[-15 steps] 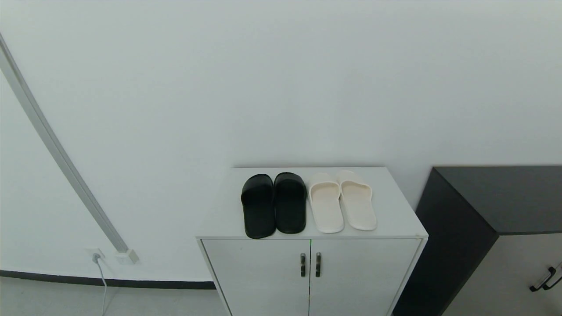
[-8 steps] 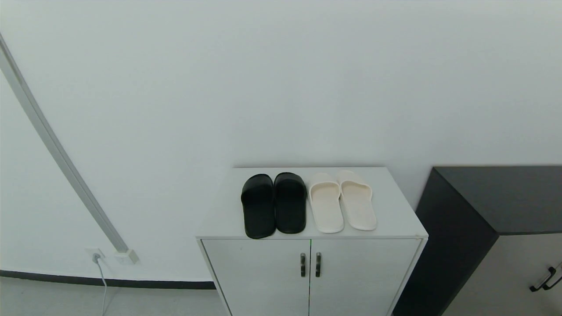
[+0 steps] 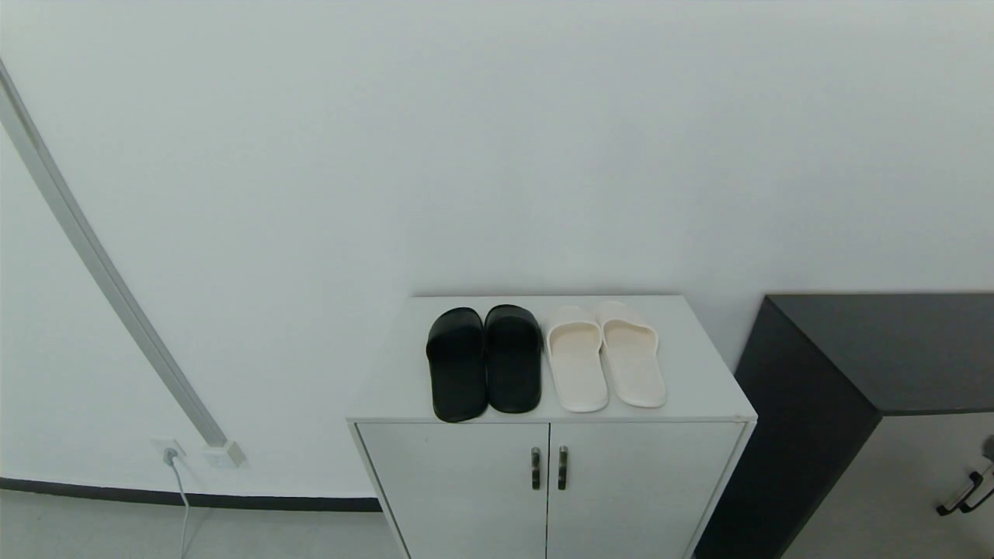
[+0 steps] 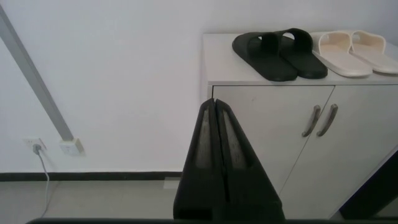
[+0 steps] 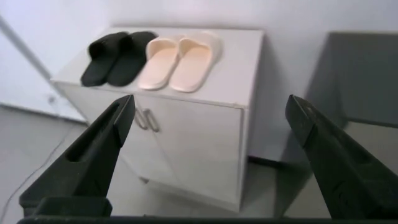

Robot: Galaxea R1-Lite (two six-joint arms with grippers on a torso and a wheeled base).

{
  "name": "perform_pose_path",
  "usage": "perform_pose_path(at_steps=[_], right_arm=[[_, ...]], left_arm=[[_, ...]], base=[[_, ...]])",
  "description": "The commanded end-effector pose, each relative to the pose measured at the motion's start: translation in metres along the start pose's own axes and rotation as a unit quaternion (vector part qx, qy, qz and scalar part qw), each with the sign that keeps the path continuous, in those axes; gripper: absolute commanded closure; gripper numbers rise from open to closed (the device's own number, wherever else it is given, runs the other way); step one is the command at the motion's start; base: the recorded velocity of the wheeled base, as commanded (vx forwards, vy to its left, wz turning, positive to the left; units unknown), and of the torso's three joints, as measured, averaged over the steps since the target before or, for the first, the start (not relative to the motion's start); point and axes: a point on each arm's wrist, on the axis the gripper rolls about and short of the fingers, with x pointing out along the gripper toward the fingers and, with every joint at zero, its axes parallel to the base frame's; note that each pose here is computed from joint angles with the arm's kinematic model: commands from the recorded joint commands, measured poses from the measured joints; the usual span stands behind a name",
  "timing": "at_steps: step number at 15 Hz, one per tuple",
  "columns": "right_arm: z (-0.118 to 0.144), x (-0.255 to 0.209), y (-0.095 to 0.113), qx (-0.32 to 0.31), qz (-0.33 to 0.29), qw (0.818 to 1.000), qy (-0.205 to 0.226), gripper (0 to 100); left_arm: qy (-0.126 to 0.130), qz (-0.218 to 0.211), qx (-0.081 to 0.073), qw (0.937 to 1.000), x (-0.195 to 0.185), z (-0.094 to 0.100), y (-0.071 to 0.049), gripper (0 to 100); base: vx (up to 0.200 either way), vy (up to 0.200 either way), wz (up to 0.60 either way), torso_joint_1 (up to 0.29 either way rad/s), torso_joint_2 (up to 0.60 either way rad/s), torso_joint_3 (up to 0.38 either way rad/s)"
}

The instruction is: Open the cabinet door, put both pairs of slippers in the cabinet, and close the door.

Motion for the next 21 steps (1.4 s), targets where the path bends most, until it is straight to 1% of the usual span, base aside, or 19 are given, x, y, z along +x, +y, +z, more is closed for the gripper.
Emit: perform_pose_path(at_steps=[1, 2, 5, 8, 10, 12, 15, 18, 19, 21], right_arm=[[0.000, 0.075, 0.025, 0.001, 0.052, 0.996, 0.078, 0], [0.002, 0.087, 0.037, -0.002, 0.050, 0.996, 0.075, 0], [0.004, 0.125, 0.070, -0.021, 0.027, 0.995, 0.090, 0], [0.000, 0.166, 0.112, 0.012, -0.017, 0.995, 0.098, 0], [-0.008, 0.198, 0.132, 0.029, -0.055, 0.994, 0.095, 0], [-0.015, 0.220, 0.141, 0.037, -0.069, 0.994, 0.081, 0], [-0.032, 0.243, 0.148, 0.034, -0.095, 0.993, 0.064, 0], [-0.043, 0.251, 0.147, 0.027, -0.111, 0.991, 0.072, 0], [-0.048, 0.258, 0.143, 0.027, -0.120, 0.989, 0.076, 0], [-0.059, 0.274, 0.139, 0.034, -0.128, 0.989, 0.068, 0]], left_arm=[[0.001, 0.001, 0.002, 1.0000, 0.000, 0.000, 0.000, 100], [0.001, 0.001, 0.002, 1.0000, 0.000, 0.000, 0.000, 100], [0.001, 0.001, 0.002, 1.0000, 0.000, 0.000, 0.000, 100], [0.001, 0.001, 0.002, 1.0000, 0.000, 0.000, 0.000, 100], [0.001, 0.001, 0.002, 1.0000, 0.000, 0.000, 0.000, 100], [0.001, 0.001, 0.002, 1.0000, 0.000, 0.000, 0.000, 100], [0.001, 0.001, 0.000, 1.0000, 0.000, 0.000, 0.000, 100], [0.001, 0.002, 0.002, 1.0000, 0.000, 0.000, 0.000, 100], [0.001, 0.002, 0.002, 1.0000, 0.000, 0.000, 0.000, 100], [0.001, 0.000, 0.002, 1.0000, 0.000, 0.000, 0.000, 100]], base=[[0.000, 0.000, 0.00, 0.000, 0.00, 0.000], [0.000, 0.000, 0.00, 0.000, 0.00, 0.000], [0.000, 0.000, 0.00, 0.000, 0.00, 0.000], [0.000, 0.000, 0.00, 0.000, 0.00, 0.000], [0.000, 0.000, 0.00, 0.000, 0.00, 0.000], [0.000, 0.000, 0.00, 0.000, 0.00, 0.000], [0.000, 0.000, 0.00, 0.000, 0.00, 0.000], [0.000, 0.000, 0.00, 0.000, 0.00, 0.000], [0.000, 0.000, 0.00, 0.000, 0.00, 0.000], [0.000, 0.000, 0.00, 0.000, 0.00, 0.000]])
